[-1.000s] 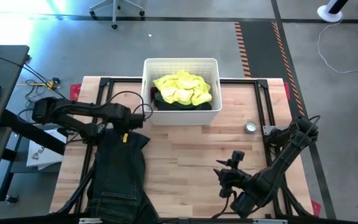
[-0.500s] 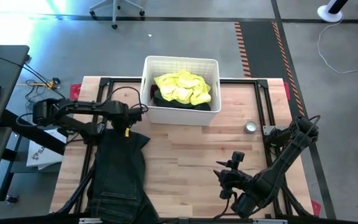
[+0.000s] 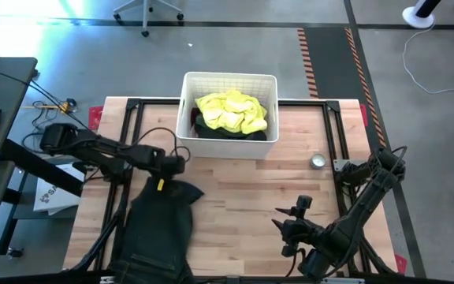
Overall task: Sort clothes
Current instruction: Put the dark blue pants into the white laundry bin
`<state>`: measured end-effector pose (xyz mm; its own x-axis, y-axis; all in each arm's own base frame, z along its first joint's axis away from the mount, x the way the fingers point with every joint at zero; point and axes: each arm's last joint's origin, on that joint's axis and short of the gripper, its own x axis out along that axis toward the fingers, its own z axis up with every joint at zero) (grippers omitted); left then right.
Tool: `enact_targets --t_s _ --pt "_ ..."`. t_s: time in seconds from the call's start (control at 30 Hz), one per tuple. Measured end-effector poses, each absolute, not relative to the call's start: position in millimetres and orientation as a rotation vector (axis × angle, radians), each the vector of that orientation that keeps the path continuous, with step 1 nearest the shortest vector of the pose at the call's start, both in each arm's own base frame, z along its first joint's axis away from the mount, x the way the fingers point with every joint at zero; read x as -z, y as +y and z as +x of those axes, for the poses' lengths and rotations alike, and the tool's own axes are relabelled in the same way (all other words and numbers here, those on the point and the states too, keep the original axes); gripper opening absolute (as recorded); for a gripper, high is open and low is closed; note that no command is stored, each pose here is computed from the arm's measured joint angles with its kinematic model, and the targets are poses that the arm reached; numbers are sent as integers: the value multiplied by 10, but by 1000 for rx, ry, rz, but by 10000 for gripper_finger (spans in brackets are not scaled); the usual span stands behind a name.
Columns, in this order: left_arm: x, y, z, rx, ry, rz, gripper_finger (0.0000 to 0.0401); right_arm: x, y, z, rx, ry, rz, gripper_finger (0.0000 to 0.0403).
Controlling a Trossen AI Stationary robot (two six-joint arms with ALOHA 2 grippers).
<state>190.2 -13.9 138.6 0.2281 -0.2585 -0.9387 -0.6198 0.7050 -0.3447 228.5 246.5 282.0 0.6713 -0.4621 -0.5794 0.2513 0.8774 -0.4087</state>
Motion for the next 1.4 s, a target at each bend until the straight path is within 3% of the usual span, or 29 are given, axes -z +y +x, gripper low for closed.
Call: enact_targets --t_s 0.47,0.73,1.0,1.2,1.4 --pt "-1439 -194 2520 -231 754 -695 220 -2822 2438 2302 411 736 -351 167" --pt "-1709 -669 2583 -168 989 -660 198 -2808 2357 2382 416 798 -324 167" --pt "-1955 -1352 2111 -461 1215 -629 156 -2808 2300 2438 437 803 -320 167" --pt "-1733 -1558 1705 -715 1269 -683 142 -2810 2304 2443 431 797 -335 167" --pt "-1343 -1576 1729 -743 1294 -631 132 -2812 2293 2468 436 791 -322 167"
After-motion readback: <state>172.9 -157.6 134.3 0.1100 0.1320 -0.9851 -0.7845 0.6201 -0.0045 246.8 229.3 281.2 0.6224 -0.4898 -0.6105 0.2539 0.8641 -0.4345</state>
